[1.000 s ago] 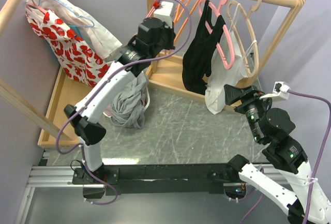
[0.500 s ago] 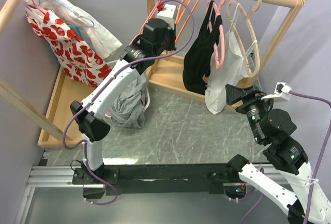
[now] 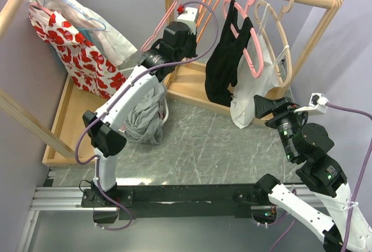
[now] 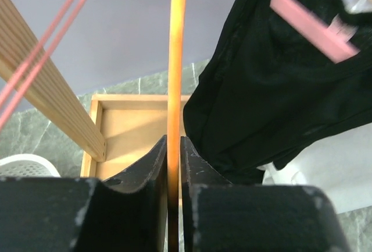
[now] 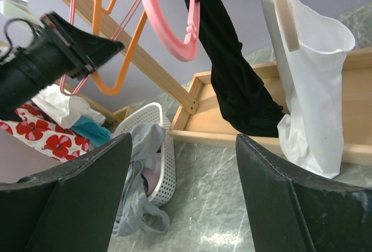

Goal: Remove the tank top from the hanger
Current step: Place the hanger at the clothesline, then pick up the hanger from the clothesline.

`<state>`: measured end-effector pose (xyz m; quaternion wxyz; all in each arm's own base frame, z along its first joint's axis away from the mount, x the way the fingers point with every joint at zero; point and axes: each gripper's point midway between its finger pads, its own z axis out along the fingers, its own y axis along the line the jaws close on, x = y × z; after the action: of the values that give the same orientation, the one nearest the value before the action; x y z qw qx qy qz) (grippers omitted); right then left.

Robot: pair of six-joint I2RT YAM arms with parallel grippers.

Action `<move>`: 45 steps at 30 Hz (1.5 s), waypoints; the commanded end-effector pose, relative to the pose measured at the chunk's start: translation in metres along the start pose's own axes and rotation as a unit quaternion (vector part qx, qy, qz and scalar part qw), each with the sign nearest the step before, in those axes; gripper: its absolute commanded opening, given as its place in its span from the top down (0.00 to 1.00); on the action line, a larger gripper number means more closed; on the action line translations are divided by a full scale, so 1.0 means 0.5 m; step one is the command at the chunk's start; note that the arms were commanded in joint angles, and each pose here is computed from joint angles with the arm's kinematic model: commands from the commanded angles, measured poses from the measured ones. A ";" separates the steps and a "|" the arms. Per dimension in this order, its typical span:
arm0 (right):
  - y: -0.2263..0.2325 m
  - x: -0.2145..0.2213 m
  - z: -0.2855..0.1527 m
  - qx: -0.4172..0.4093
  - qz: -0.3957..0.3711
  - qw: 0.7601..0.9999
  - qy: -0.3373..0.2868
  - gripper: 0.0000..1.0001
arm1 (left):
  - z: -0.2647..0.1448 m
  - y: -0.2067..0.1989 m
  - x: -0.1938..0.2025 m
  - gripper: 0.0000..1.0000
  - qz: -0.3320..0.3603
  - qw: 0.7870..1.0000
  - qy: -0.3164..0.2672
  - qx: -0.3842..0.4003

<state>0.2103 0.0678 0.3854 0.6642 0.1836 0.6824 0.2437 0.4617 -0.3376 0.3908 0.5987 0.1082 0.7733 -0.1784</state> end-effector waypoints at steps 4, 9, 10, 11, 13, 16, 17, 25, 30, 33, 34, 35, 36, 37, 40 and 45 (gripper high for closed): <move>0.016 -0.026 -0.005 -0.017 0.007 1.000 -0.019 0.20 | -0.082 0.015 -0.054 0.40 -0.021 0.999 -0.047 0.005; 0.036 -0.033 -0.010 -0.045 -0.006 0.999 -0.019 0.20 | -0.143 0.025 -0.079 0.19 -0.031 0.997 -0.070 0.011; 0.047 -0.031 -0.011 -0.059 -0.010 0.998 -0.014 0.20 | -0.154 0.025 -0.082 0.19 -0.034 0.997 -0.073 0.014; 0.056 -0.039 -0.014 -0.069 -0.013 0.997 -0.017 0.21 | -0.163 0.028 -0.084 0.17 -0.037 0.996 -0.077 0.012; 0.073 -0.044 -0.015 -0.089 -0.032 0.995 -0.013 0.21 | -0.197 0.035 -0.090 0.12 -0.044 0.995 -0.092 0.015; 0.098 -0.072 -0.014 -0.102 -0.054 0.993 -0.021 0.22 | -0.242 0.038 -0.091 0.12 -0.051 0.993 -0.106 0.024; 0.102 -0.078 -0.012 -0.104 -0.062 0.992 -0.023 0.23 | -0.255 0.037 -0.091 0.12 -0.050 0.992 -0.111 0.028; 0.135 -0.098 0.066 -0.065 -0.144 0.987 -0.019 0.23 | -0.351 -0.054 -0.032 0.11 -0.024 0.984 -0.111 0.136; 0.128 -0.120 0.114 -0.016 -0.179 0.983 -0.047 0.23 | -0.384 -0.132 0.013 0.12 -0.006 0.979 -0.086 0.186; 0.133 -0.126 0.142 0.002 -0.203 0.978 -0.054 0.23 | -0.391 -0.148 0.024 0.11 -0.006 0.978 -0.081 0.193; 0.138 -0.136 0.147 0.005 -0.207 0.976 -0.060 0.23 | -0.392 -0.152 0.028 0.12 -0.007 0.977 -0.078 0.196; 0.138 -0.129 0.163 0.013 -0.228 0.972 -0.055 0.23 | -0.394 -0.158 0.031 0.12 -0.006 0.976 -0.075 0.202; 0.133 -0.136 0.169 0.027 -0.235 0.970 -0.059 0.23 | -0.394 -0.162 0.036 0.12 -0.006 0.976 -0.071 0.204; 0.133 -0.137 0.177 0.035 -0.241 0.968 -0.061 0.23 | -0.394 -0.164 0.039 0.12 -0.006 0.976 -0.069 0.205; 0.122 -0.135 0.200 0.064 -0.266 0.960 -0.066 0.23 | -0.395 -0.169 0.051 0.12 -0.004 0.976 -0.063 0.207; 0.150 -0.172 0.167 0.016 -0.247 0.964 -0.100 0.23 | -0.396 -0.163 0.054 0.12 -0.005 0.978 -0.065 0.200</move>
<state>0.3132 0.1038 0.4478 0.7114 0.0223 0.7023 0.0157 0.2523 -0.3360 0.4078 0.5989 0.2147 0.6973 -0.3300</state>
